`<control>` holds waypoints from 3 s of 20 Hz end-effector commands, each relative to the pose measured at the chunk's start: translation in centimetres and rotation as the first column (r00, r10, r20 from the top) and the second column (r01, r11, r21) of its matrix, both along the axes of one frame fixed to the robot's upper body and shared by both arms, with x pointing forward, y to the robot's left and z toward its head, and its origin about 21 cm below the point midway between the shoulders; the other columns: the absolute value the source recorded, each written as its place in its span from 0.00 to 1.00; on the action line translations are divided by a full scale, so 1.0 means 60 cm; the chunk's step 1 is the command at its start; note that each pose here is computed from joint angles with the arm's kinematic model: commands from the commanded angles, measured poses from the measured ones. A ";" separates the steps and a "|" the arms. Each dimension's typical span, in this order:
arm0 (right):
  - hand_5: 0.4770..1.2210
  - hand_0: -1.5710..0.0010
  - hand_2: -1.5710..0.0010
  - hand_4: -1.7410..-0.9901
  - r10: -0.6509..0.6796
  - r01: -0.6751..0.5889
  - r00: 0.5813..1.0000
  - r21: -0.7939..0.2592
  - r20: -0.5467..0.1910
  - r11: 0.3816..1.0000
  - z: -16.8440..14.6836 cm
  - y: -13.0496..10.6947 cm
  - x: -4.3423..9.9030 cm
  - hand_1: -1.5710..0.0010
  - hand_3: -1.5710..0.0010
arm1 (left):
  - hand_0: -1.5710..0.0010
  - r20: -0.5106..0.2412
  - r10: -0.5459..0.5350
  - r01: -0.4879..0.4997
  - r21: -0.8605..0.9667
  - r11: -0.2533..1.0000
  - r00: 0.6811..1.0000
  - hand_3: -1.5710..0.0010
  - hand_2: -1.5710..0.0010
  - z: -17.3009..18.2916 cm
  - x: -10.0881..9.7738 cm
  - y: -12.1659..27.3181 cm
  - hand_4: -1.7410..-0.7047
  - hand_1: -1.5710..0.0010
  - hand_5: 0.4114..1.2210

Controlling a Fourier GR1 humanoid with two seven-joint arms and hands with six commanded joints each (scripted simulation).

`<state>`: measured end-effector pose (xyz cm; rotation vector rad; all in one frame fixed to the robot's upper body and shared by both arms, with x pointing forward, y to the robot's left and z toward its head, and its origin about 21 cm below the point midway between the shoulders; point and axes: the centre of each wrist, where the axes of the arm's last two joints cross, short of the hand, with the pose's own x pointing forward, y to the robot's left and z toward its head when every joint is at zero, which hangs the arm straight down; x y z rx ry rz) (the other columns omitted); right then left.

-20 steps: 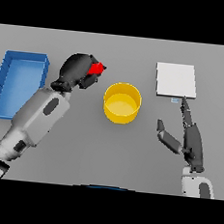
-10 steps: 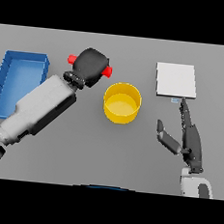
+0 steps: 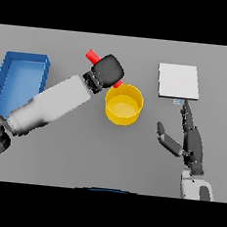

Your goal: Pick up the red beaker and tilt it to pour out 1 green nut into yellow bowl. Pick up the yellow bowl and place it on the metallic measuring scale.

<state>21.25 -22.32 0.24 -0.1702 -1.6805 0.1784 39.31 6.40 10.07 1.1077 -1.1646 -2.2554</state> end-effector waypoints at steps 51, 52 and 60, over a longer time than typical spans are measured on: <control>0.22 1.00 1.00 0.70 0.053 -0.050 0.998 -0.090 0.035 0.995 -0.003 -0.003 0.017 1.00 1.00 | 0.00 -0.318 0.768 -0.524 -0.851 0.028 0.557 0.07 0.00 0.150 0.058 0.424 0.00 0.00 1.00; 0.23 1.00 1.00 0.71 0.053 -0.050 0.998 -0.095 0.035 0.994 -0.001 -0.006 0.017 1.00 1.00 | 0.00 -0.345 0.774 -0.530 -0.848 -0.015 0.530 0.08 0.00 0.133 0.042 0.430 0.00 0.00 1.00; 0.25 1.00 1.00 0.70 0.046 -0.043 0.999 -0.093 0.029 0.995 -0.001 -0.005 0.021 1.00 1.00 | 0.00 -0.477 0.772 -0.568 -0.802 -0.185 0.421 0.05 0.00 0.022 -0.051 0.434 0.00 0.00 1.00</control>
